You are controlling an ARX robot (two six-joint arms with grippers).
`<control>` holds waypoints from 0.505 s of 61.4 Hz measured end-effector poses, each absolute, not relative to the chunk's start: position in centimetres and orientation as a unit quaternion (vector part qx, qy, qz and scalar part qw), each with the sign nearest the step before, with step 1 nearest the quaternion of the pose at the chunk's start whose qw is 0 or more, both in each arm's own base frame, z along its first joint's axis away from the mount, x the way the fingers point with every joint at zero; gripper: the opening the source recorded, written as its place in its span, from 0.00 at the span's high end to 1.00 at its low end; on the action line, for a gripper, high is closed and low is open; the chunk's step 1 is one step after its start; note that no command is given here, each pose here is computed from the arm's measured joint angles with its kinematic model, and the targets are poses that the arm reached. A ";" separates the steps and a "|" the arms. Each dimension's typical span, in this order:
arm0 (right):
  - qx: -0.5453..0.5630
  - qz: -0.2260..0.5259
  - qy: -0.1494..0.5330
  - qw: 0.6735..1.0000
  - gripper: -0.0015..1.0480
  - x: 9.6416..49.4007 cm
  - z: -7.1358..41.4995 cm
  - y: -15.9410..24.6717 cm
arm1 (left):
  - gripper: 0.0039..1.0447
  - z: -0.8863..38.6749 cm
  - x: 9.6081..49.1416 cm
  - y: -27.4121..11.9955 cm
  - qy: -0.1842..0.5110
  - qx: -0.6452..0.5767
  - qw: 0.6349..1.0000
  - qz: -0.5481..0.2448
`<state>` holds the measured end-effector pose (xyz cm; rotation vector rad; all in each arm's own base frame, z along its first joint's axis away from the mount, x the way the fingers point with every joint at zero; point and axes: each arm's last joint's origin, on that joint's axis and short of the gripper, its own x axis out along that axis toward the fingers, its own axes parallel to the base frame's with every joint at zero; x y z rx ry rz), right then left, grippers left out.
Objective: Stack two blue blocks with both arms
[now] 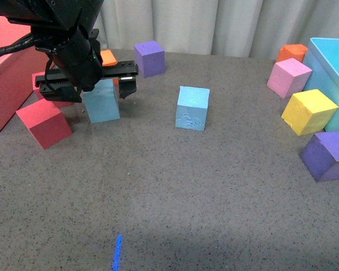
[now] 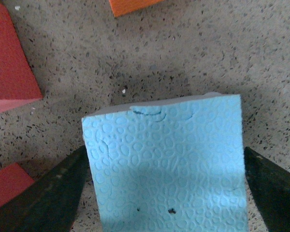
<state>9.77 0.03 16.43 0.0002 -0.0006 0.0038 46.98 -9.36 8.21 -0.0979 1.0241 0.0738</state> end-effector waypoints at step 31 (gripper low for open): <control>0.000 0.002 0.000 1.000 0.09 9.8 16.4 0.0 | 0.55 8.7 45.9 -10.4 0.496 -0.047 0.867 0.028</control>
